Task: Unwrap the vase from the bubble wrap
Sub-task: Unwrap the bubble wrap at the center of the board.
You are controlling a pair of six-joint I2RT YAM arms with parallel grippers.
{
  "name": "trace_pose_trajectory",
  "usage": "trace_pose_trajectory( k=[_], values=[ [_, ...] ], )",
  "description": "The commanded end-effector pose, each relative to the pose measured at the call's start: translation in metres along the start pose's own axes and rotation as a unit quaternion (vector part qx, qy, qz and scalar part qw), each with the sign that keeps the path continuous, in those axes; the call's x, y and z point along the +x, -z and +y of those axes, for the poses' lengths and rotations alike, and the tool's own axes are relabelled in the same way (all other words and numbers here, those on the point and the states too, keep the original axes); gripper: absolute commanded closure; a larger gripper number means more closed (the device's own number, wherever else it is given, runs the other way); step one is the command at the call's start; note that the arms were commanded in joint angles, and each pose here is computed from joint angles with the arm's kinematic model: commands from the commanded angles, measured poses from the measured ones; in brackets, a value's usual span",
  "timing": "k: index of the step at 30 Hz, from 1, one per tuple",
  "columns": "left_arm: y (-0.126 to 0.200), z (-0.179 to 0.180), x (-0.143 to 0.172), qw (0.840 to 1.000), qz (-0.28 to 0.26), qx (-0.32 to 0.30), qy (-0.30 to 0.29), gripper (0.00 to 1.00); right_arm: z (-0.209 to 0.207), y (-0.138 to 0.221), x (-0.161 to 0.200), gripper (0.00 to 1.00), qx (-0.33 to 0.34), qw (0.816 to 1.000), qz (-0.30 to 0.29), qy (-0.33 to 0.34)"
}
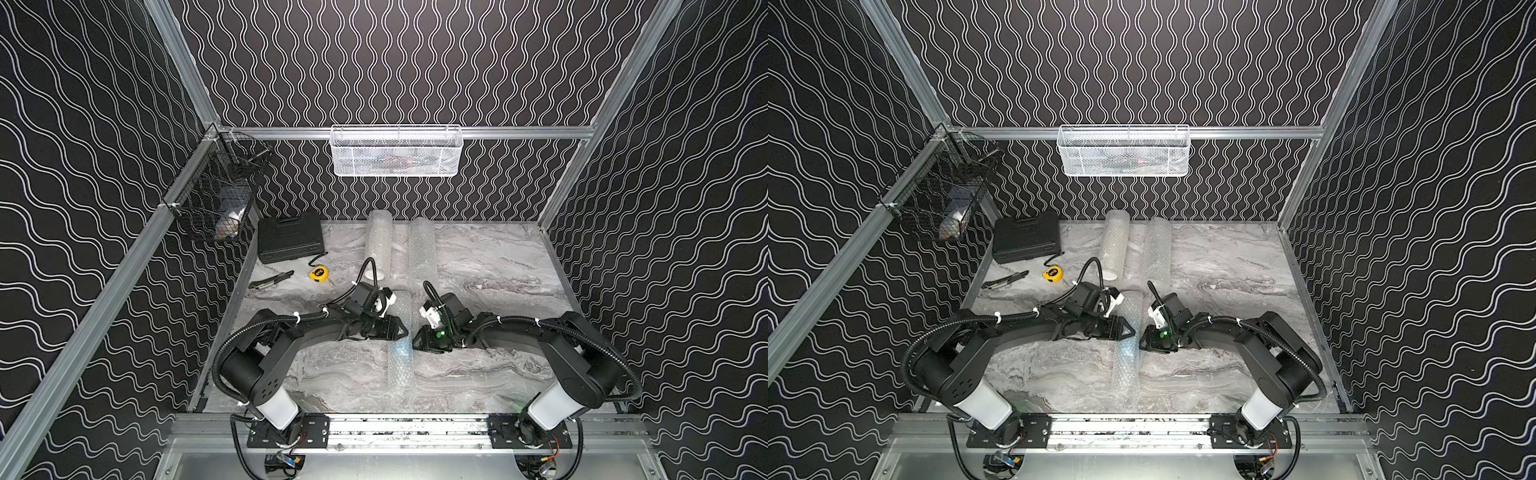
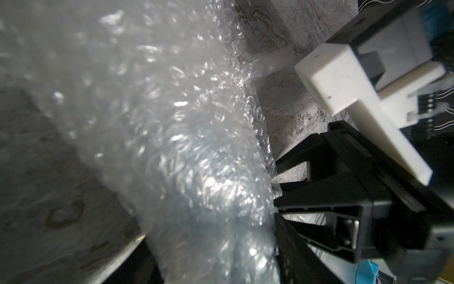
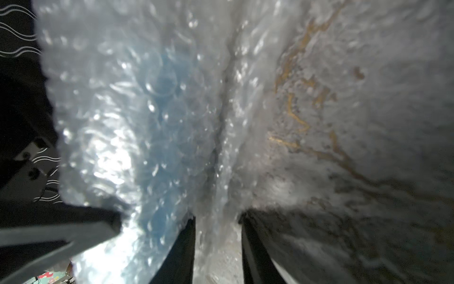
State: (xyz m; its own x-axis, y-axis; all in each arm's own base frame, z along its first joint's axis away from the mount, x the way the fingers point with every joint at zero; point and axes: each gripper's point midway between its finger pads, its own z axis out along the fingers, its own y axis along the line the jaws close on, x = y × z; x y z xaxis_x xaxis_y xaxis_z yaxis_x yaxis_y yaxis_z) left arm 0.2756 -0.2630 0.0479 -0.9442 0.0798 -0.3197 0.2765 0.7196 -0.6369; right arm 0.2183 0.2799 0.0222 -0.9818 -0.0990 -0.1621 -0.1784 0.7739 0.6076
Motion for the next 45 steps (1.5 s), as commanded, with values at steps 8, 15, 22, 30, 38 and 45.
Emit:
trace_pose_trajectory(
  k=[8,15,22,30,38,45],
  values=[
    [0.0,0.024,0.017,0.998,0.021,-0.053,0.022,0.36,0.013,0.004,0.025,0.67,-0.017,0.998,0.051,0.035],
    [0.0,0.027,0.018,0.998,0.019,-0.059,0.023,0.37,0.022,0.0,0.035,0.67,-0.045,0.996,0.068,0.04],
    [0.0,0.031,0.02,0.997,0.02,-0.068,0.026,0.37,0.02,-0.005,0.043,0.69,-0.05,0.995,0.075,0.035],
    [0.003,0.03,0.019,0.997,0.018,-0.069,0.022,0.37,0.013,-0.005,0.046,0.81,-0.034,0.996,0.072,0.042],
    [0.012,0.009,0.014,0.999,0.019,-0.038,0.005,0.23,0.01,-0.005,0.037,0.92,-0.016,0.998,0.05,0.028],
    [0.019,-0.004,0.018,0.999,0.03,-0.013,0.005,0.08,0.01,-0.002,0.029,0.97,-0.007,0.999,0.03,0.016]
  ],
)
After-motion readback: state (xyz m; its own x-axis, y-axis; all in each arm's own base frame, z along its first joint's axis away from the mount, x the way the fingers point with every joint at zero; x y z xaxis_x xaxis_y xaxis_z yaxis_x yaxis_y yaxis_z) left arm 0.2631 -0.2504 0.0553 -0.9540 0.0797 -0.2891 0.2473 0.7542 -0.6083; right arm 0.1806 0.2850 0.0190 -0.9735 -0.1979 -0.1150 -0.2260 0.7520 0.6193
